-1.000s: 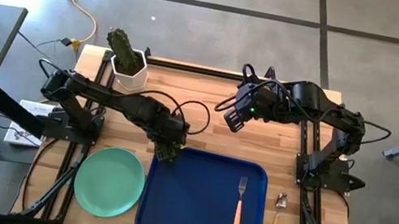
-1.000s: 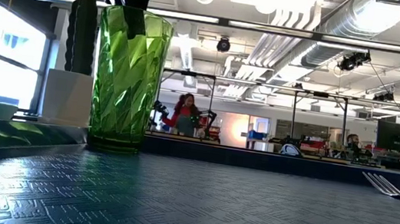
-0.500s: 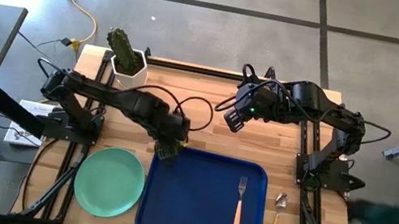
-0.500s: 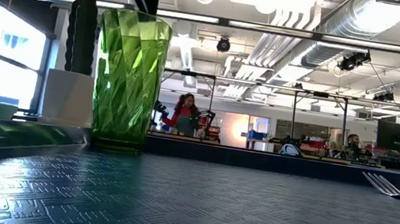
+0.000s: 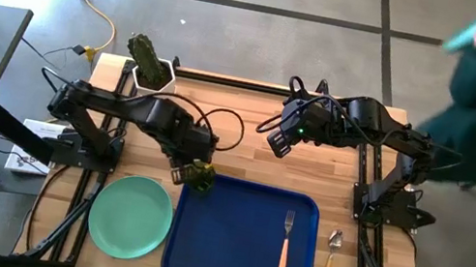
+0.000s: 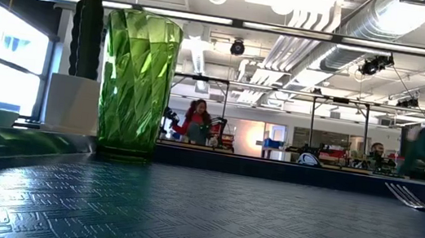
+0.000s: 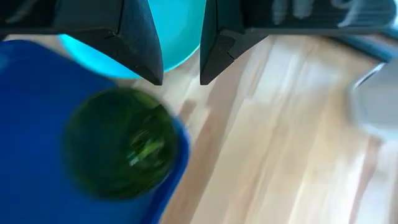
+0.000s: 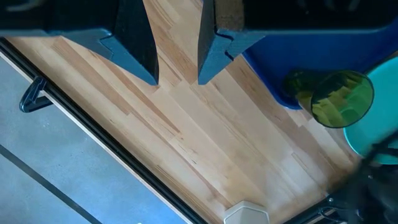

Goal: Pick and place plate/cup/fork/spoon on tray
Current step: Put the light blue plate to the left of the orange fork on the blue tray

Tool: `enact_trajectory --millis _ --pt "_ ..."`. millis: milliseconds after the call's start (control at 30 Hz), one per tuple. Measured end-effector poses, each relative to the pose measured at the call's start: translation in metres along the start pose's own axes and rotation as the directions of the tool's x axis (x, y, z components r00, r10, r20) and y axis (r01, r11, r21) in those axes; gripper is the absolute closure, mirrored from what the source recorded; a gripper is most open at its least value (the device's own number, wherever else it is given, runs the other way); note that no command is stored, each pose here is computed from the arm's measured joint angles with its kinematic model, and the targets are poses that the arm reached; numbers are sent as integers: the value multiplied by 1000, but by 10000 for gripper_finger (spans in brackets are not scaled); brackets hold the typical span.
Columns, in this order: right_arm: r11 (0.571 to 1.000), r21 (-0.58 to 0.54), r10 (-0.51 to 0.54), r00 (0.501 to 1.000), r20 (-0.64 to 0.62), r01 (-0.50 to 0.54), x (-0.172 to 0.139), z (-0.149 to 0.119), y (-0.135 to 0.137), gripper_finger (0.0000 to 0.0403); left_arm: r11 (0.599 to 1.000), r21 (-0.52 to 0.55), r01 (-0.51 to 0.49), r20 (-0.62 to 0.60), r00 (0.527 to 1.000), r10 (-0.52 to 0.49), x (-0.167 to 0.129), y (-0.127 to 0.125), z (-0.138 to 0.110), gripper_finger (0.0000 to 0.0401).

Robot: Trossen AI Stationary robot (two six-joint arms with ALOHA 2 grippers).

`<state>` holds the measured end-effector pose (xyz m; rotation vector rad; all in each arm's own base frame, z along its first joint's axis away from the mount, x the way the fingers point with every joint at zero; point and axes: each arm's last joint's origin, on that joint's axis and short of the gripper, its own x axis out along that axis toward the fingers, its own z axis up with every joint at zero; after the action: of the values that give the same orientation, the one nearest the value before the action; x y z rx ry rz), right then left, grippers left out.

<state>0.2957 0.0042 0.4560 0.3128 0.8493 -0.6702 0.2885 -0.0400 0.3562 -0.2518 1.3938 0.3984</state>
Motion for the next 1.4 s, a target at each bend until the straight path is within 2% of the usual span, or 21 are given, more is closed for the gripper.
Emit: enact_trajectory --millis 200,433,533,633,800,1100,1267,1400 --pt "1000 -3 1 1000 -7 -1 0 -1 0 300 998 9 70 54 996 -70 -23 2 -21 306" --pt "1000 -2 24 999 -26 -25 0 -1 0 300 997 8 71 160 985 -71 -46 14 -53 304" --pt "999 -2 42 998 -39 -42 0 -2 1 300 997 11 79 159 984 -80 -47 19 -70 304" --pt "998 -4 56 997 -50 -57 -1 -2 2 300 998 13 68 135 988 -69 -39 22 -86 304" --pt "996 -26 79 995 -67 -81 -1 -3 2 300 996 77 45 70 996 -50 -21 21 -107 302" --pt "996 -28 80 994 -68 -82 -1 -3 2 300 988 156 -10 -22 1000 14 17 9 -125 264" --pt "996 -28 82 994 -69 -84 -1 -3 2 300 963 270 13 -45 999 -1 41 -3 -138 257" --pt "995 -27 92 993 -77 -95 -1 -3 3 300 959 284 22 -56 998 -6 59 -5 -149 261"
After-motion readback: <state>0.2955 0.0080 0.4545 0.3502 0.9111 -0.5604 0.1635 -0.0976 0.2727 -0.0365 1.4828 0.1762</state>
